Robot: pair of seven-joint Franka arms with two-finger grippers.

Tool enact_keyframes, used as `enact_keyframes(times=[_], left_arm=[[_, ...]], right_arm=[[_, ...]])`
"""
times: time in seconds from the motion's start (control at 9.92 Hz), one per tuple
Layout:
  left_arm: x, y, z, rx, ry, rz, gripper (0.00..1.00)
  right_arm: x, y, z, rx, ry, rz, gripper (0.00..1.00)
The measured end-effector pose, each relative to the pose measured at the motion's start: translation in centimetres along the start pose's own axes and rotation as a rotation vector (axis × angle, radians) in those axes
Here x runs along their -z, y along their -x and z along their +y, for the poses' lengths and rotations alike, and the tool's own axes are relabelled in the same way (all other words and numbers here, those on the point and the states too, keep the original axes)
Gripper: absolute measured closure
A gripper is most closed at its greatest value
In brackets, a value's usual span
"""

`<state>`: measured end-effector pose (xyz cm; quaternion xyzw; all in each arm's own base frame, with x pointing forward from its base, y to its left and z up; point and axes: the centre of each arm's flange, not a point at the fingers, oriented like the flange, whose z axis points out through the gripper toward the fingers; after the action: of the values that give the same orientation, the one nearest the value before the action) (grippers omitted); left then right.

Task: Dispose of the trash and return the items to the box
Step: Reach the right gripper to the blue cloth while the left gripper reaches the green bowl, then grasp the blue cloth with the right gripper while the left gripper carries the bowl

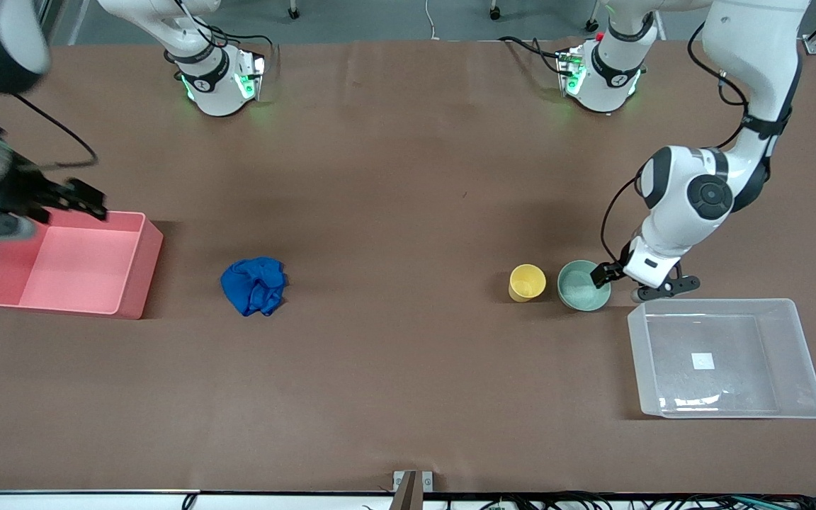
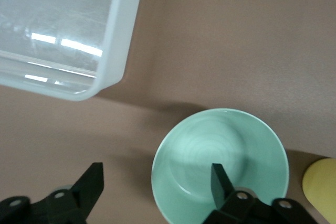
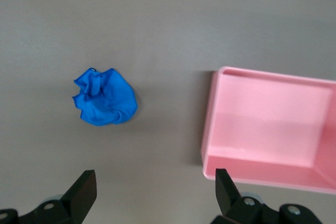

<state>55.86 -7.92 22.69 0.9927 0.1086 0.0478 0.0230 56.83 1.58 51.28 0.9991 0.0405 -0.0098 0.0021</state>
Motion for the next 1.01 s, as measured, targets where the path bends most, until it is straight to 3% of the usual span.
enact_keyframes(times=[0.1,0.2,0.5,0.71,1.01], left_arm=[[-1.2,0.2,0.0,0.000,0.001,-0.006,0.24],[-2.0,0.4,0.0,-0.001,0.000,-0.015,0.28],[-3.1,0.9,0.0,-0.003,-0.004,-0.034,0.74],[-2.5,0.6,0.6,-0.012,0.006,-0.019,0.97],[3.9,-1.7,1.9,-0.023,0.016,0.037,0.97]], right_arm=[[-3.2,-0.9,-1.7,0.029,0.002,-0.001,0.00],[-6.0,-1.6,-3.2,0.055,0.003,-0.008,0.02],[-14.5,-3.4,-7.6,0.129,0.009,0.006,0.02],[-22.0,-3.7,-10.5,0.176,0.013,-0.002,0.02],[-28.6,-2.9,-14.5,0.237,0.023,-0.064,0.03]])
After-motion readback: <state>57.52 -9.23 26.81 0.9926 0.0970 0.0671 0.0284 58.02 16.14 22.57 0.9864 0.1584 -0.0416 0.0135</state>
